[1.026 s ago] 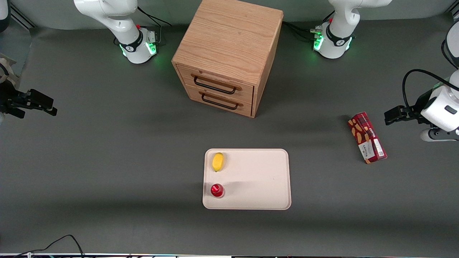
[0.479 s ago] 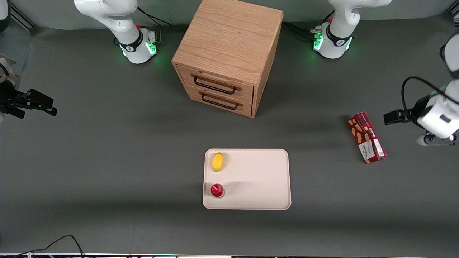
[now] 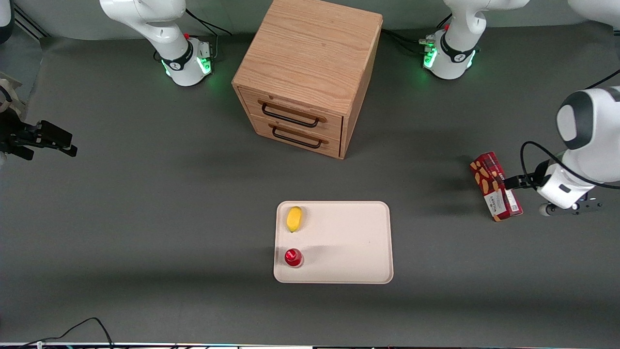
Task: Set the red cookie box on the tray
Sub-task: 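Lower the left gripper over the box and close on it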
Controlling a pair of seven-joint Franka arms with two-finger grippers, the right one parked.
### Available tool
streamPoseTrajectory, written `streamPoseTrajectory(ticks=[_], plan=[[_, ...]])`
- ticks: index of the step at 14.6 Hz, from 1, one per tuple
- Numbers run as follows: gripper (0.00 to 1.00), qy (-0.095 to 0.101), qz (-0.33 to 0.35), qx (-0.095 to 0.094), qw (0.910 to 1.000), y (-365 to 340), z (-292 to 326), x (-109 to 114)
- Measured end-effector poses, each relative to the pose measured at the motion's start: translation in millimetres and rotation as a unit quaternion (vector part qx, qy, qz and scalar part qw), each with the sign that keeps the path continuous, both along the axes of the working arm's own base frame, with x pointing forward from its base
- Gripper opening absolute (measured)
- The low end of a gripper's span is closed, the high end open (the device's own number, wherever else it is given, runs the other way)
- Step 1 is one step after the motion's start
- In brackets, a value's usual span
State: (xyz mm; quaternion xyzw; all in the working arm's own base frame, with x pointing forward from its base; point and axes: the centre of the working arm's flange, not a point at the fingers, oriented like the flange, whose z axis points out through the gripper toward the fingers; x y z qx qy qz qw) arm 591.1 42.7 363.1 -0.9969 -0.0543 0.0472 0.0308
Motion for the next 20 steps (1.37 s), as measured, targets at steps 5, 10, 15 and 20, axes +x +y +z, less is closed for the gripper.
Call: streamPoseTrajectory(ticks=[5, 10, 15, 20], plan=[[1.0, -0.039, 0.003, 0.004, 0.9992, 9, -66, -22], [1.0, -0.067, 0.001, 0.012, 0.9977, 14, -126, -35], [0.64, -0.069, 0.003, 0.012, 0.9975, 14, -139, -38], [0.22, -0.073, -0.014, 0.011, 0.9971, 14, -133, -37]])
